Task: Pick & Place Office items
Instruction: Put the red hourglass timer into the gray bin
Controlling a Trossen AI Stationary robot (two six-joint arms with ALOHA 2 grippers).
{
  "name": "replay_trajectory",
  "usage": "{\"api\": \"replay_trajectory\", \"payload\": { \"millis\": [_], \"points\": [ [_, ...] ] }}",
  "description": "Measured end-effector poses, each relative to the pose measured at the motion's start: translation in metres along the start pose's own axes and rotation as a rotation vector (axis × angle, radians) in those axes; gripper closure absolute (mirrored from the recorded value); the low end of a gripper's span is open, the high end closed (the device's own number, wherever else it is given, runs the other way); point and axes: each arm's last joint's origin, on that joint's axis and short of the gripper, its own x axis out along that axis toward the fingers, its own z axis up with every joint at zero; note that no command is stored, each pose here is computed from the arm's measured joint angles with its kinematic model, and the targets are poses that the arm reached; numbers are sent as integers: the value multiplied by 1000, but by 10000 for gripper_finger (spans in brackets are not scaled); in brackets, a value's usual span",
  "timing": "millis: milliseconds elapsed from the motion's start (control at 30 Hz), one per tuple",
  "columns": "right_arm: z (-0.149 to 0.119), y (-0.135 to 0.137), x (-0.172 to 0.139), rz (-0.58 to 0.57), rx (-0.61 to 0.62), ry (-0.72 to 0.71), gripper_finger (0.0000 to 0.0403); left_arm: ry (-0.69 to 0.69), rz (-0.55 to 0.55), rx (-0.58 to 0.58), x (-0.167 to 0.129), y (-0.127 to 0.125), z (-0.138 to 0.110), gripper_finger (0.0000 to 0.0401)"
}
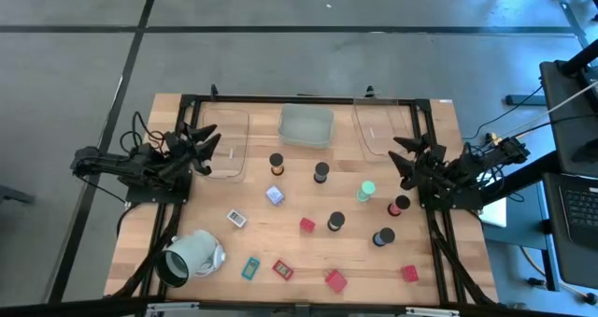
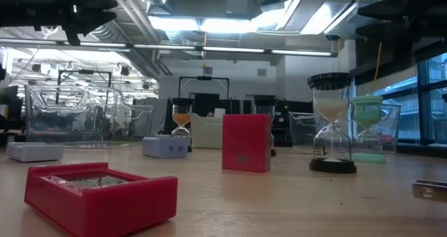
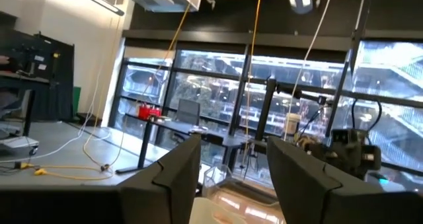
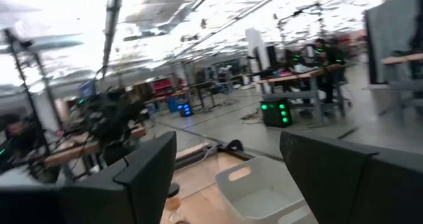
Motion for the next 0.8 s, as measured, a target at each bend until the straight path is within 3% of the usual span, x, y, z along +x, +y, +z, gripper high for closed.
{"api": "replay_trajectory", "payload": {
  "millis": [200, 433, 667, 800],
  "points": [
    [20, 0, 2, -38, -28, 14, 128, 40, 39, 33, 8, -6, -6, 227],
    [34, 5, 8, -139, -86, 126, 128, 92, 77, 110, 30, -22, 9, 223],
    [41, 24, 22, -128, -110, 246, 128, 160, 74, 165, 52, -40, 10, 223],
    [47, 39, 31, -66, -49, 379, 128, 203, 75, 162, 61, -48, 3, 223]
  ]
}}
